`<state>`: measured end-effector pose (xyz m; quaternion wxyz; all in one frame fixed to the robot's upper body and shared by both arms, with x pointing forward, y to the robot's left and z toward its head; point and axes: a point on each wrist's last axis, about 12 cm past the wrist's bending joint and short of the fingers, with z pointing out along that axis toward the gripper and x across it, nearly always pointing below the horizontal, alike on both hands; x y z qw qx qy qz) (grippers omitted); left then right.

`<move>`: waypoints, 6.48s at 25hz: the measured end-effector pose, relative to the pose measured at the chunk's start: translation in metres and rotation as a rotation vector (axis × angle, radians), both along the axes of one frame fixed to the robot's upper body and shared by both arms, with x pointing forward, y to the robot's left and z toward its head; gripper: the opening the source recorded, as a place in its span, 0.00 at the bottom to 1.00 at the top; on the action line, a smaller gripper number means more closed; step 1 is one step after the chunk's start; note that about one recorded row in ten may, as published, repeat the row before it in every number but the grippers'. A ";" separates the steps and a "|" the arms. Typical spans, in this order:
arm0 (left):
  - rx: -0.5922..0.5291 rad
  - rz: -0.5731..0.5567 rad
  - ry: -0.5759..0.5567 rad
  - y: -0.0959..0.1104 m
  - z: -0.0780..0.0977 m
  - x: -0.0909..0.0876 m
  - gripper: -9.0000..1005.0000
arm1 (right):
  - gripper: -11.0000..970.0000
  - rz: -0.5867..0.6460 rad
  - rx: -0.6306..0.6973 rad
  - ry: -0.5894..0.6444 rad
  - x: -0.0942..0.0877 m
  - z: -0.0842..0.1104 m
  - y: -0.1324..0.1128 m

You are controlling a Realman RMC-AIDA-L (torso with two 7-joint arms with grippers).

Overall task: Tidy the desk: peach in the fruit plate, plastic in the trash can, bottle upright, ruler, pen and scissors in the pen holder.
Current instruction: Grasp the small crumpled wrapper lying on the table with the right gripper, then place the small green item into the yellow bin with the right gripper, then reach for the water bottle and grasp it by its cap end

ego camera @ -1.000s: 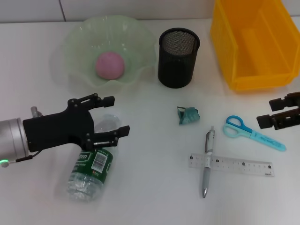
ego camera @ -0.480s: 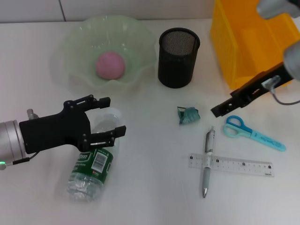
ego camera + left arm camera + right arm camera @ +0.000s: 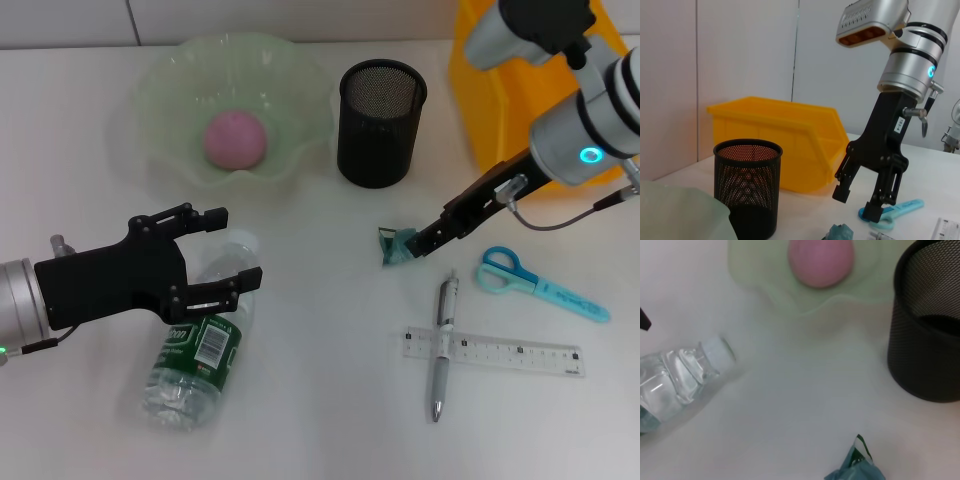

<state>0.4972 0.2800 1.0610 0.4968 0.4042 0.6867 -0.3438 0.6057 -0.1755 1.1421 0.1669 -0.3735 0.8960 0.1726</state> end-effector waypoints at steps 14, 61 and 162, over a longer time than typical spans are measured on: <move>0.002 0.000 -0.001 0.001 0.000 0.000 0.84 | 0.77 0.028 -0.024 -0.006 0.002 -0.022 0.019; 0.008 0.019 0.005 0.001 -0.004 0.000 0.84 | 0.23 -0.280 0.190 -0.356 -0.002 0.086 -0.096; 0.581 0.432 0.546 -0.101 0.045 0.061 0.79 | 0.85 -0.111 0.747 -0.588 -0.152 -0.086 -0.156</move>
